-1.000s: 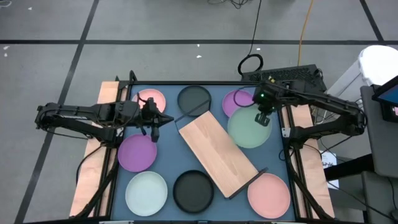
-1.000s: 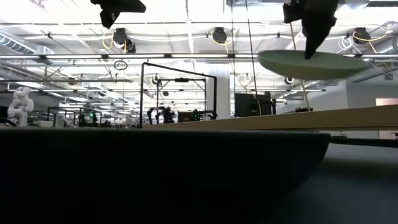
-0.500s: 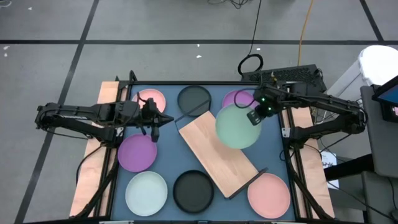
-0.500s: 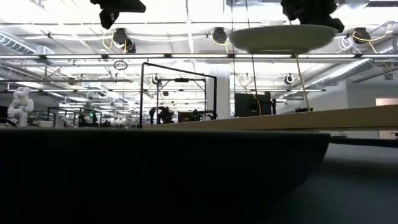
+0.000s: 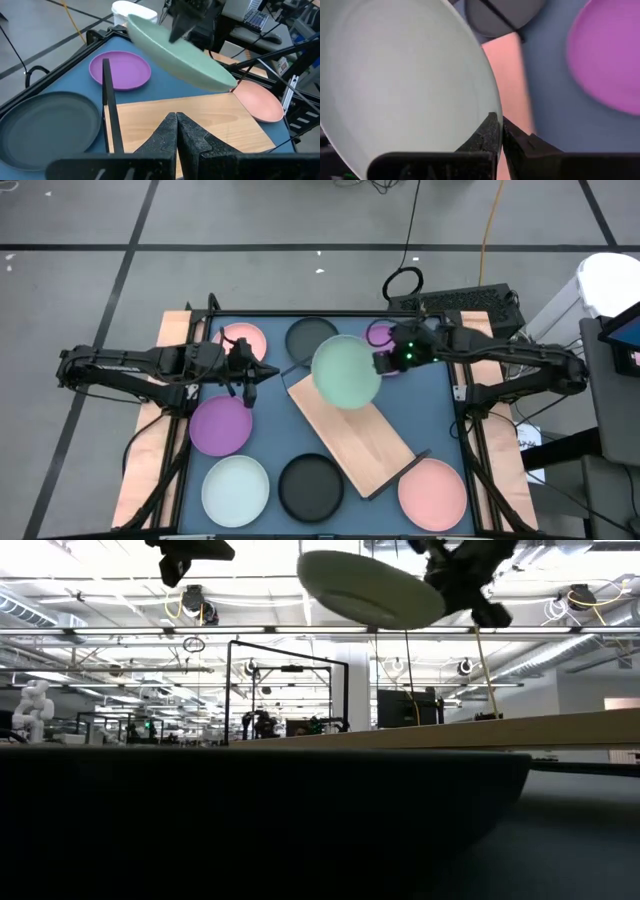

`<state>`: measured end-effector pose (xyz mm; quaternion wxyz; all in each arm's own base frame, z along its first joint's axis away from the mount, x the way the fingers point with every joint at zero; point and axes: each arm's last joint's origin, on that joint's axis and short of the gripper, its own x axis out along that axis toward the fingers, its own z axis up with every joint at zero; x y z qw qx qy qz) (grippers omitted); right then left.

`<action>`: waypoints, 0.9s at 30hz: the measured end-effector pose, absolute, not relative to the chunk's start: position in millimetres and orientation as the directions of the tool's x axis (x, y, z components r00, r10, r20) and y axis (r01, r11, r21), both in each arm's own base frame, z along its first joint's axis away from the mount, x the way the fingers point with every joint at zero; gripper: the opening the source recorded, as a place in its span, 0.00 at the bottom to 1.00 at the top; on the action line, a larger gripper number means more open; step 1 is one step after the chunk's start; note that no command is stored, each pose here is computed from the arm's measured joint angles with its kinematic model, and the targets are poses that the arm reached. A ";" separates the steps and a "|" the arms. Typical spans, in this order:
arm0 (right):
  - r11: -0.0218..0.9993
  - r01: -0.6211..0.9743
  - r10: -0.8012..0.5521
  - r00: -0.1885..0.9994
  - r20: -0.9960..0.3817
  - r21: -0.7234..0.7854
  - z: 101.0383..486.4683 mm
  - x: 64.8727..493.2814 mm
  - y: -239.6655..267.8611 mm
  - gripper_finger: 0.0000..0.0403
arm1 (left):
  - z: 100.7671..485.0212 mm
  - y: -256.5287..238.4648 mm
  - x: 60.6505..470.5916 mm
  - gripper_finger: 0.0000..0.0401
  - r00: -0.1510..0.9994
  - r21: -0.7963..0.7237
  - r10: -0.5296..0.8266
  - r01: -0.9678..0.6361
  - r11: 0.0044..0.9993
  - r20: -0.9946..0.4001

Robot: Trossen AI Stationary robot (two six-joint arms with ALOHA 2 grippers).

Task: Place and stack plates onto a shelf
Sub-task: Put the green plate on the shelf

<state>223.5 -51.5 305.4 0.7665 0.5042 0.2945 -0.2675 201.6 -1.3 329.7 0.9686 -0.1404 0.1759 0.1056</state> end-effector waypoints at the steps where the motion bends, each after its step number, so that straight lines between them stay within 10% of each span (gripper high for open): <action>1: 0.323 0.691 -0.110 0.706 -0.700 0.646 301.0 226.8 -52.1 0.00 | 329.6 -1.3 201.6 0.01 0.916 -0.240 0.155 -0.256 0.937 -0.371; 27: 0.184 0.774 0.117 0.595 -0.795 0.606 219.7 278.5 -51.6 0.00 | 321.8 -1.6 198.2 0.01 0.881 -0.274 0.154 -0.299 0.914 -0.447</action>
